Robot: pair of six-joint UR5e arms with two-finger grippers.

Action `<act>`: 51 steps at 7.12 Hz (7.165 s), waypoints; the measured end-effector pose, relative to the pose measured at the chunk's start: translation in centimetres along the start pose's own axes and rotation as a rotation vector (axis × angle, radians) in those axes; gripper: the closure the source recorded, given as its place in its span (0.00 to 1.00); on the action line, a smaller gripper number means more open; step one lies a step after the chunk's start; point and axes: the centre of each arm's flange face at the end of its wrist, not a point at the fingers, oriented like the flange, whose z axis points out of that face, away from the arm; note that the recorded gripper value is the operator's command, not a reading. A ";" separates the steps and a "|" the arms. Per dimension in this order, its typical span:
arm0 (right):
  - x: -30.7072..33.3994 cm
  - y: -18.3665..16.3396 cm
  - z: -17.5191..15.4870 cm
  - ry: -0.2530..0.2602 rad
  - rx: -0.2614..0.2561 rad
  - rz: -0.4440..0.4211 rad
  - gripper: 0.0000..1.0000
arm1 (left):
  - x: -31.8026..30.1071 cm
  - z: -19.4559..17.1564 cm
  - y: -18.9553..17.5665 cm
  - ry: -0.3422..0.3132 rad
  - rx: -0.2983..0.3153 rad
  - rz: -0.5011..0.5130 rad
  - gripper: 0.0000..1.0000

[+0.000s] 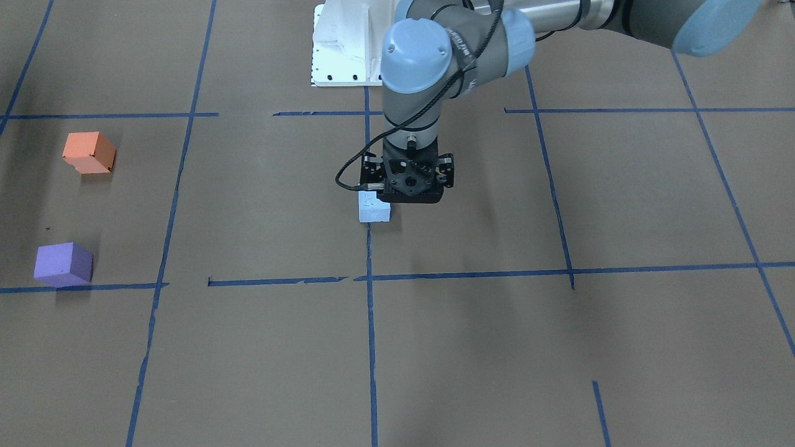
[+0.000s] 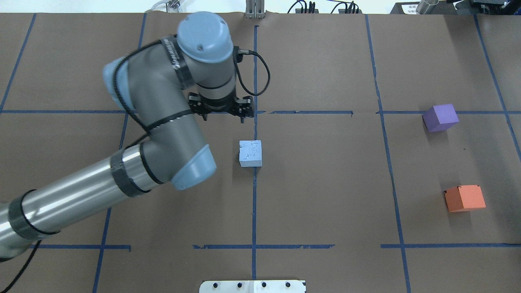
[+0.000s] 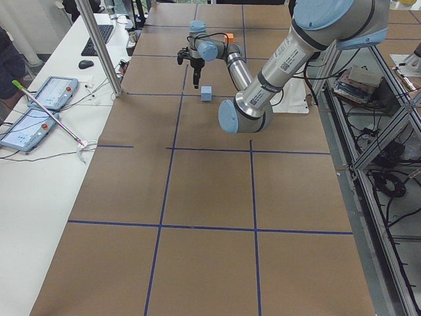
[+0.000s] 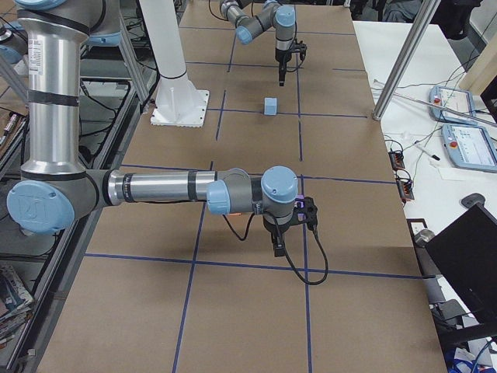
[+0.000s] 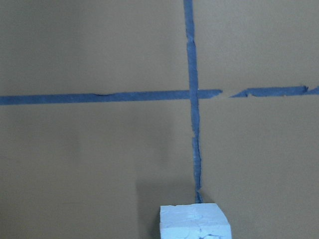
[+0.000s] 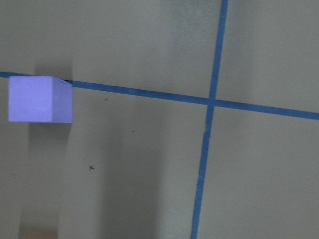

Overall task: Place blue block between orange and purple blocks
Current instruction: 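Set the light blue cube down at center and open the left gripper, then close the right gripper on the light blue cube while the left arm withdraws, then carry the light blue cube with the right gripper toward the purple cube, then lower the light blue cube between the purple and orange cubes, open the right gripper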

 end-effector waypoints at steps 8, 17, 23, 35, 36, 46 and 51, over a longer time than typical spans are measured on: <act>-35.0 -12.4 1.4 -0.129 0.013 0.025 0.00 | -50.9 -7.6 -3.5 -0.095 -0.055 0.205 0.00; -75.5 -8.5 13.7 0.054 0.016 0.181 0.01 | -60.1 -8.2 1.5 -0.033 -0.071 0.168 0.00; -77.1 -8.8 19.8 0.074 0.023 0.163 0.03 | -60.4 -8.0 1.8 -0.033 -0.076 0.160 0.00; -59.0 -9.2 10.2 0.097 -0.008 0.094 0.68 | -60.5 -7.8 2.0 -0.032 -0.079 0.154 0.00; -53.8 -9.1 9.2 0.109 -0.020 0.055 0.68 | -60.5 -7.8 2.0 -0.032 -0.079 0.154 0.00; -24.7 -2.2 11.7 0.174 -0.115 0.008 0.67 | -60.3 -8.0 2.0 -0.032 -0.076 0.156 0.00; -21.1 -0.2 15.0 0.092 -0.043 0.096 0.56 | -60.1 -8.1 1.9 -0.032 -0.072 0.154 0.00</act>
